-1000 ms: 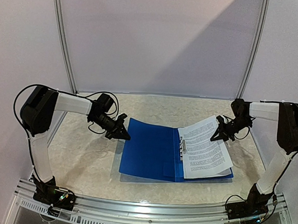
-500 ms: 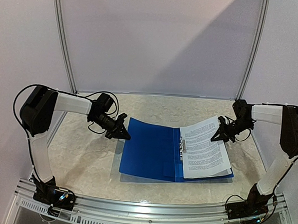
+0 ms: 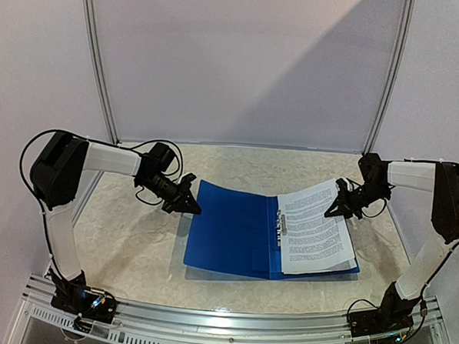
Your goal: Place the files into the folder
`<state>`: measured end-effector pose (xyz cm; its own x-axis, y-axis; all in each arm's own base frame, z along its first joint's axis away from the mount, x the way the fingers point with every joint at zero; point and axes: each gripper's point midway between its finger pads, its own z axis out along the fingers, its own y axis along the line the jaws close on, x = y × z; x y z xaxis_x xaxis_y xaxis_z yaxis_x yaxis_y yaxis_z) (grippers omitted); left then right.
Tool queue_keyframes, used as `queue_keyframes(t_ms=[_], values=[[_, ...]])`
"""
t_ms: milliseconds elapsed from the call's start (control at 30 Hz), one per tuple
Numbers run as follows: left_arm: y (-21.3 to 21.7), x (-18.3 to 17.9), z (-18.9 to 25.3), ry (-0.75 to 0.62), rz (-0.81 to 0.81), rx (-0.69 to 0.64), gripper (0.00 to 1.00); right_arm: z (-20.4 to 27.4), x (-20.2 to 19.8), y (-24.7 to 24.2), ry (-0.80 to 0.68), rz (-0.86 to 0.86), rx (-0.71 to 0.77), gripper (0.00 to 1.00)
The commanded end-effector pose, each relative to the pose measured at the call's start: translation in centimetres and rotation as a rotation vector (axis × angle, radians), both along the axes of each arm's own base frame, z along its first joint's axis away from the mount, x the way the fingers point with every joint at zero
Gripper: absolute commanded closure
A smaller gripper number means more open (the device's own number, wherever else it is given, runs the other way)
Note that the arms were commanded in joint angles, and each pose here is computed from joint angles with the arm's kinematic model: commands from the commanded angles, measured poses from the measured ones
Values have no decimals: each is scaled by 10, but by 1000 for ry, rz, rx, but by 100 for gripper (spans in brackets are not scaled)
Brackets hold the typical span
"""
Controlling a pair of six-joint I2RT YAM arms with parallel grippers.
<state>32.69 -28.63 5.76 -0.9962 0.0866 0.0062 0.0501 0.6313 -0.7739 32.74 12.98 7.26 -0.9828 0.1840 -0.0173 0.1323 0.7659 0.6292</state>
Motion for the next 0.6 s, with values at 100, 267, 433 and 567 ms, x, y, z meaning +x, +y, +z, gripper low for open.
queue_keyframes(t_ms=[100, 267, 433, 567], values=[[-2, -3, 9, -20, -11, -5, 100, -2, 0, -4, -3, 4, -23, 84], [-3, -3, 8, -14, -10, -6, 100, -3, -2, -12, 5, 10, -83, 59], [-3, -3, 8, -12, -10, -7, 100, -6, -5, -17, 10, 20, -119, 73], [-3, -3, 9, -15, -11, -9, 100, -7, -6, -14, 21, 27, -102, 93]])
